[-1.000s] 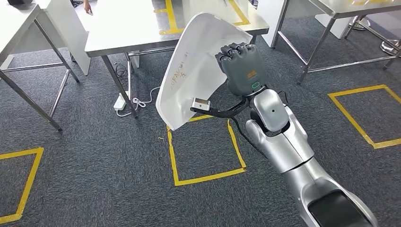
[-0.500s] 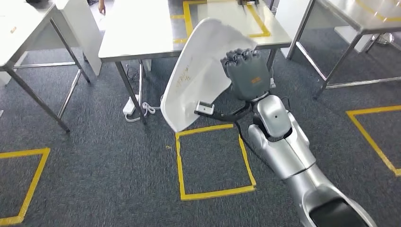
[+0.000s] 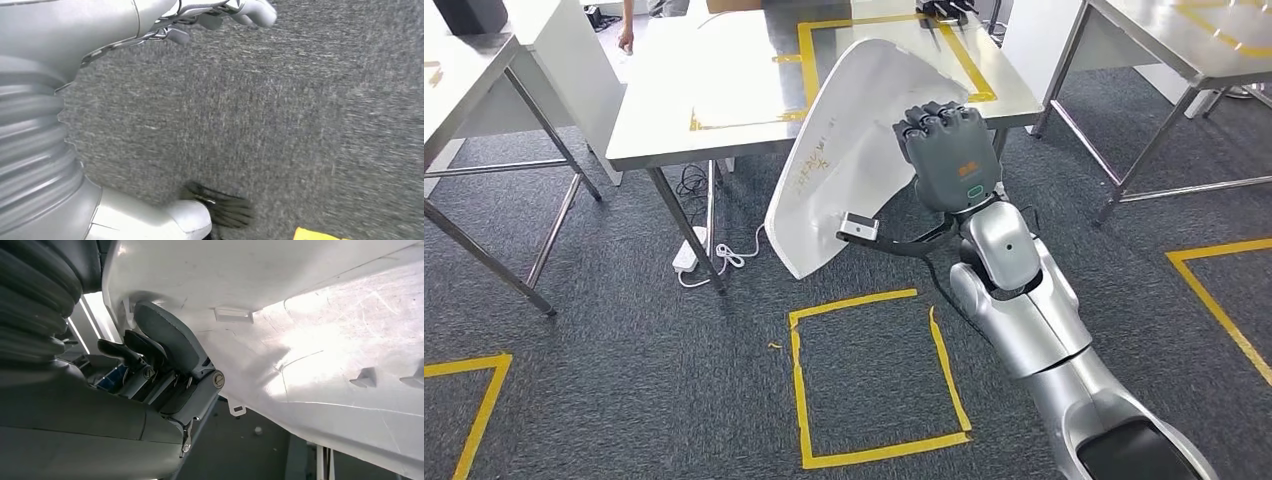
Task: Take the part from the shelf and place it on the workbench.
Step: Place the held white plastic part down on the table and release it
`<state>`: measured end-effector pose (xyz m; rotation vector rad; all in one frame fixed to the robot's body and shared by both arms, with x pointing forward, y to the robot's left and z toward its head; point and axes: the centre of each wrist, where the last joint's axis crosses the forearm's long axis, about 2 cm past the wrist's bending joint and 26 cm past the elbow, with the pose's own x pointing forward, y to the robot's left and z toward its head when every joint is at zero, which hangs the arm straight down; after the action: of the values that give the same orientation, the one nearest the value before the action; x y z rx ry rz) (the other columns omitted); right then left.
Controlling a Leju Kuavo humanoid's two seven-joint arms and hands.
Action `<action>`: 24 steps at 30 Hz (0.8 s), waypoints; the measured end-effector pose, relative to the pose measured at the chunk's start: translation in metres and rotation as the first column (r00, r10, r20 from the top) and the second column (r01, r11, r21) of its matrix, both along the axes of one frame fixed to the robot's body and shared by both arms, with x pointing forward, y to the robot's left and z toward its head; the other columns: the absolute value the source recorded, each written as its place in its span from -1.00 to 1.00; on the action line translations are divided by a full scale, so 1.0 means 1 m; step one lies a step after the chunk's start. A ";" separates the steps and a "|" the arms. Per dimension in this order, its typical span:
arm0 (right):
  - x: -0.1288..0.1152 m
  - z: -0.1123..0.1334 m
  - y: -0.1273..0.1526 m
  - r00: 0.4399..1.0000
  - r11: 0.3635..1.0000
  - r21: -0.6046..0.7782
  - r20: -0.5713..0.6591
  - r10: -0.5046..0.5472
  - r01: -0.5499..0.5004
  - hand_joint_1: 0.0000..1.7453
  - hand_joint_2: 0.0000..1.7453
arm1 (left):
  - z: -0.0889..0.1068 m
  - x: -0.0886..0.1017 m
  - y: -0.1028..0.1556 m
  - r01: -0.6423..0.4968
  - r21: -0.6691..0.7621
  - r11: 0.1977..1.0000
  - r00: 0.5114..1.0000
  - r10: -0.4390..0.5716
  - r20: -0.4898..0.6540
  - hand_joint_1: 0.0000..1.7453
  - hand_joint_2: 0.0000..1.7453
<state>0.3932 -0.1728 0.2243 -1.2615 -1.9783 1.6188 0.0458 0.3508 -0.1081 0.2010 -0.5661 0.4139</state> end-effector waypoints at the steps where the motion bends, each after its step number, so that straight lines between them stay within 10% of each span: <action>1: 0.000 0.000 0.000 1.000 1.000 0.001 0.001 0.000 0.000 1.00 1.00 | 0.000 0.000 0.000 0.000 0.001 1.000 1.000 0.000 0.000 -1.00 1.00; 24: 0.003 -0.003 -0.009 1.000 1.000 0.013 -0.004 -0.024 0.024 1.00 1.00 | 0.000 0.004 -0.003 0.005 -0.004 1.000 1.000 -0.005 0.013 -1.00 1.00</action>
<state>0.3959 -0.1820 0.2214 -1.2710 -1.9606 1.5942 0.0503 0.3476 -0.1079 0.1936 -0.5782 0.4118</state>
